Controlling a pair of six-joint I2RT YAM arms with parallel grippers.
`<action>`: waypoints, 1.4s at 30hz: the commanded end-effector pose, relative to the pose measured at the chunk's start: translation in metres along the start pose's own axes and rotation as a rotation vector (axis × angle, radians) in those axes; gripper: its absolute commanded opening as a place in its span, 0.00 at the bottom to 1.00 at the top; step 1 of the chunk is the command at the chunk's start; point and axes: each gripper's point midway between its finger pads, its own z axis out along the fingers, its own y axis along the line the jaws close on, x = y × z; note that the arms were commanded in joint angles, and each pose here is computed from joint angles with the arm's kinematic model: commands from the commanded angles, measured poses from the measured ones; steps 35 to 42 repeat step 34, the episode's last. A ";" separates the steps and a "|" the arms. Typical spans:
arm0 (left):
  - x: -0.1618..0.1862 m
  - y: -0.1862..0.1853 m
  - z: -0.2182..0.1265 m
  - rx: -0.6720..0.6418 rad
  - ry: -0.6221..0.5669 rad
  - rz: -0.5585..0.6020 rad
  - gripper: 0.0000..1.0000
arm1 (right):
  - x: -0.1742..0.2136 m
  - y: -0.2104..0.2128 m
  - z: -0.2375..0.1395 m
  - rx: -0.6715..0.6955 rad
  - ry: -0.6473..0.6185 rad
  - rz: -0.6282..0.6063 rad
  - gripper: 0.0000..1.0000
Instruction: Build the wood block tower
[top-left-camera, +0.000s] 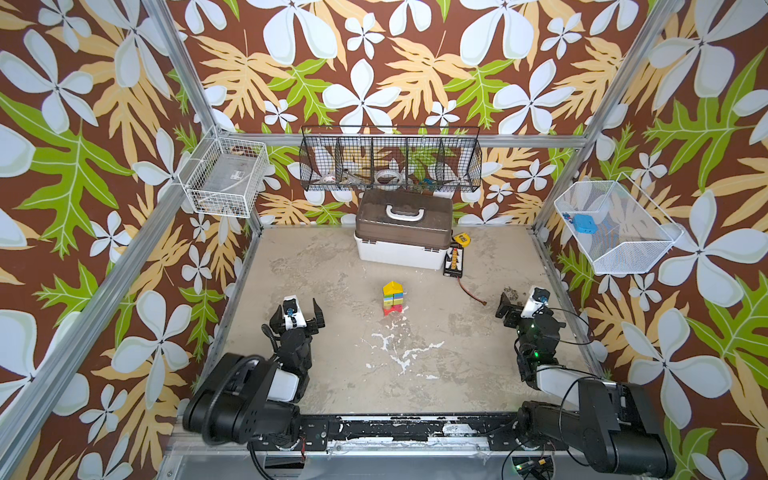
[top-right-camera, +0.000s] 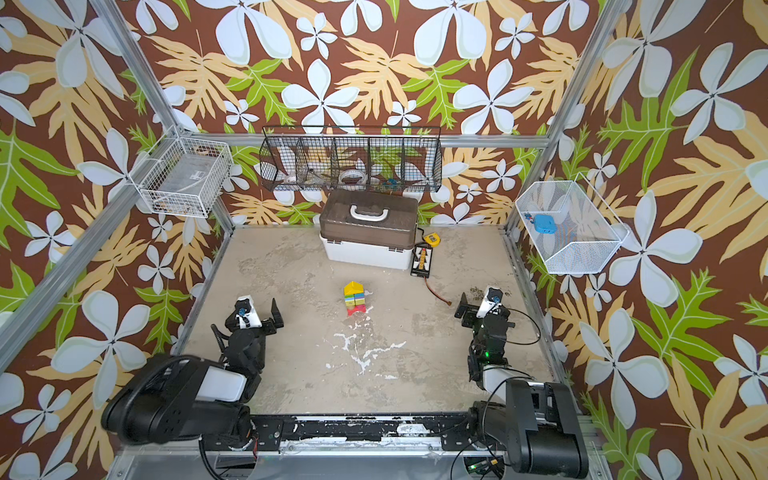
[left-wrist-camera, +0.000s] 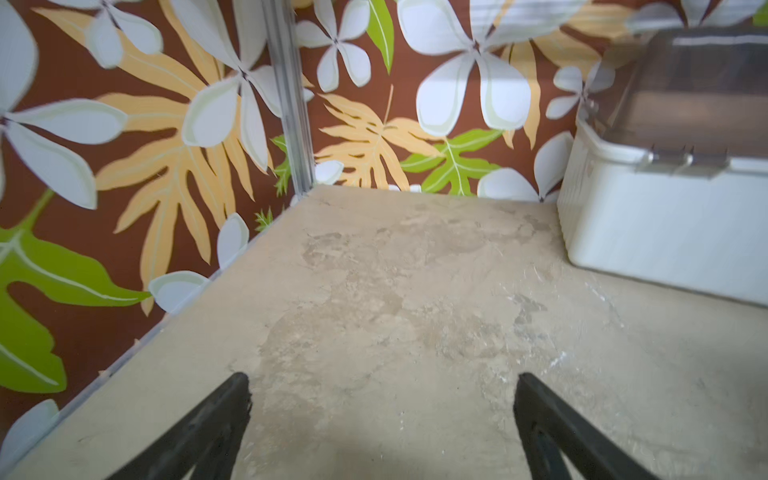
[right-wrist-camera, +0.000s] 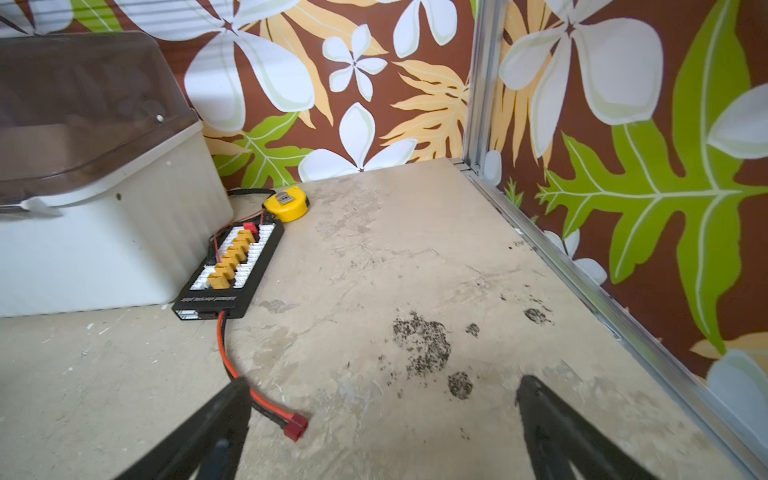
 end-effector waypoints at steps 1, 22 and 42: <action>-0.029 -0.014 0.009 0.077 -0.085 -0.043 1.00 | -0.016 0.013 0.004 -0.067 -0.058 -0.021 1.00; -0.022 -0.012 0.031 0.138 -0.015 -0.088 1.00 | 0.005 0.040 0.025 -0.100 -0.018 -0.180 1.00; -0.022 -0.012 0.031 0.138 -0.016 -0.088 1.00 | 0.006 0.040 0.026 -0.101 -0.014 -0.181 1.00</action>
